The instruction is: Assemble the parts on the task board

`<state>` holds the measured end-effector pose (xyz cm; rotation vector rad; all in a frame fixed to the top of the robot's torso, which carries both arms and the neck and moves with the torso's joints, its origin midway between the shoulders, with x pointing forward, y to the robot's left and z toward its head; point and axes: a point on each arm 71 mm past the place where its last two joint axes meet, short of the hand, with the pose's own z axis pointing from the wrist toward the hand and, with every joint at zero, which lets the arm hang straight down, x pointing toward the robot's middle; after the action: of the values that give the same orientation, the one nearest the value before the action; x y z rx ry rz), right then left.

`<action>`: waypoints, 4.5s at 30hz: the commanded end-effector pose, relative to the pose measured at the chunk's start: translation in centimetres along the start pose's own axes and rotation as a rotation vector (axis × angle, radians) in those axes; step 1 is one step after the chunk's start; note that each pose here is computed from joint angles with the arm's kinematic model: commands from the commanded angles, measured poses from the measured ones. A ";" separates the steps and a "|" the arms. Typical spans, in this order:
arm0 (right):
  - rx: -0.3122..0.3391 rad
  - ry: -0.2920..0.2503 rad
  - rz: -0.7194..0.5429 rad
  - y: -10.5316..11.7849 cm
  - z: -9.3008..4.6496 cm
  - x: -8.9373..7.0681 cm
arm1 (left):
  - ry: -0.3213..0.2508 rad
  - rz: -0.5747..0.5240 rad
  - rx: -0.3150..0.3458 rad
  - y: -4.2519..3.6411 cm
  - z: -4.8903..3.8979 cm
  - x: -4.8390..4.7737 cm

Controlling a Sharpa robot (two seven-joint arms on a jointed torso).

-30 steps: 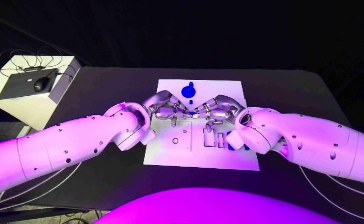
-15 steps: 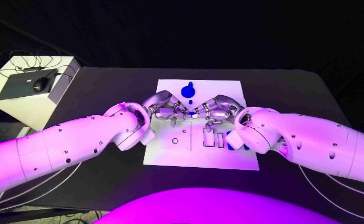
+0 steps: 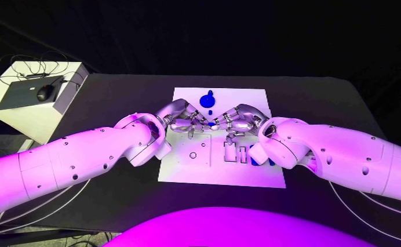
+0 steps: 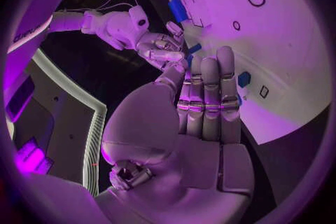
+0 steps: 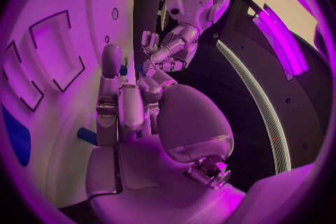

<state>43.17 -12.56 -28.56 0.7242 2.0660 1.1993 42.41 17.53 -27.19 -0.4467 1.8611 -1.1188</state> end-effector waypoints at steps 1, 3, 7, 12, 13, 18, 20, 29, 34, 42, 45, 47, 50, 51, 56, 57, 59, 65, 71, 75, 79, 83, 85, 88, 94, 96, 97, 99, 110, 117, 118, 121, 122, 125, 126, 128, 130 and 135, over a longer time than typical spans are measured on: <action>-0.004 0.026 -0.016 0.1 0.1 0.4 | -0.010 -0.028 0.039 -0.50 0.06 0.04; -0.007 0.024 -0.017 0.1 0.1 0.4 | -0.011 -0.031 0.035 -0.43 0.05 -0.01; -0.013 0.013 -0.016 0.1 0.0 0.2 | -0.012 -0.037 0.023 -0.25 0.02 -0.12; -0.018 -0.007 -0.016 0.1 0.1 0.0 | -0.006 -0.041 0.013 -0.08 -0.02 -0.17; -0.018 -0.010 -0.015 0.1 0.1 -0.1 | -0.004 -0.042 0.011 -0.06 -0.03 -0.16; -0.017 -0.023 -0.015 0.0 0.1 -0.3 | 0.008 -0.044 0.004 0.03 -0.05 -0.12; -0.017 -0.027 -0.015 0.0 0.1 -0.4 | 0.010 -0.047 0.000 0.08 -0.07 -0.13; -0.016 -0.028 -0.018 -0.1 0.1 -0.4 | 0.007 -0.056 -0.019 0.34 -0.16 -0.29; -0.024 -0.007 -0.018 0.0 0.1 -0.2 | 0.004 -0.064 -0.032 0.47 -0.18 -0.35; -0.039 0.018 -0.018 0.2 0.0 0.1 | -0.007 -0.066 -0.049 0.67 -0.21 -0.50; -0.043 0.014 -0.019 0.2 0.0 0.0 | -0.009 -0.067 -0.052 0.71 -0.22 -0.53; -0.045 0.006 -0.024 0.2 0.0 -0.1 | -0.009 -0.067 -0.053 0.72 -0.23 -0.53; -0.050 -0.014 -0.047 0.1 -0.1 -0.4 | -0.012 -0.071 -0.057 0.79 -0.26 -0.60; -0.053 -0.026 -0.065 0.1 -0.2 -0.6 | -0.014 -0.076 -0.058 0.82 -0.27 -0.63; -0.071 -0.066 -0.153 0.0 -0.5 -1.2 | -0.035 -0.131 -0.074 1.10 -0.41 -0.93; -0.075 -0.069 -0.171 0.0 -0.5 -1.3 | -0.041 -0.145 -0.079 1.19 -0.45 -1.03; -0.085 -0.070 -0.219 0.0 -0.8 -1.5 | -0.055 -0.180 -0.092 1.47 -0.59 -1.31; -0.115 -0.027 -0.406 1.3 -1.4 -2.0 | -0.087 -0.240 -0.117 2.14 -0.96 -2.00; -0.099 0.044 -0.706 3.5 -1.7 -2.8 | -0.090 -0.261 -0.125 2.39 -1.11 -2.21; -0.076 0.068 -0.884 4.6 -1.1 -2.8 | -0.085 -0.268 -0.122 2.36 -1.10 -2.16; -0.086 0.071 -1.015 5.2 -0.4 -2.2 | -0.080 -0.274 -0.119 2.33 -1.10 -2.12; -0.101 0.067 -1.102 5.7 0.3 -1.7 | -0.076 -0.279 -0.116 2.30 -1.12 -2.09; -0.103 0.066 -1.142 5.8 0.6 -1.4 | -0.075 -0.280 -0.116 2.28 -1.13 -2.08; -0.104 0.062 -1.184 5.9 1.1 -1.1 | -0.073 -0.282 -0.114 2.26 -1.14 -2.07; -0.106 0.065 -1.236 5.8 1.9 -0.6 | -0.069 -0.285 -0.111 2.20 -1.16 -2.03; -0.109 0.078 -1.245 5.7 2.1 -0.3 | -0.068 -0.286 -0.111 2.19 -1.18 -2.03; -0.109 0.085 -1.248 5.6 2.1 -0.2 | -0.068 -0.286 -0.111 2.19 -1.19 -2.03; -0.110 0.101 -1.253 5.5 2.3 0.1 | -0.069 -0.286 -0.111 2.19 -1.20 -2.04; -0.072 0.160 -1.302 4.4 2.6 0.7 | -0.069 -0.288 -0.113 2.22 -1.32 -2.11; -0.068 0.194 -1.319 4.0 2.5 1.0 | -0.071 -0.288 -0.116 2.28 -1.40 -2.20; -0.068 0.197 -1.320 4.0 2.5 1.1 | -0.071 -0.288 -0.116 2.28 -1.41 -2.20; -0.069 0.204 -1.321 3.9 2.5 1.2 | -0.071 -0.288 -0.117 2.30 -1.44 -2.22; -0.070 0.205 -1.321 3.8 2.5 1.2 | -0.071 -0.288 -0.117 2.30 -1.44 -2.23; -0.073 0.209 -1.321 3.8 2.5 1.2 | -0.071 -0.288 -0.118 2.31 -1.47 -2.24; -0.075 0.210 -1.320 3.7 2.5 1.2 | -0.071 -0.288 -0.119 2.32 -1.48 -2.25; -0.080 0.210 -1.317 3.7 2.5 1.3 | -0.072 -0.288 -0.120 2.34 -1.51 -2.27; -0.087 0.209 -1.314 3.6 2.5 1.4 | -0.073 -0.288 -0.122 2.36 -1.52 -2.29; -0.104 0.203 -1.300 3.4 2.6 1.6 | -0.072 -0.288 -0.124 2.35 -1.54 -2.28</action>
<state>44.86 -8.84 -26.72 -0.7538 1.9598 0.5384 42.75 21.31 -27.77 -0.8427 1.8421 -1.1400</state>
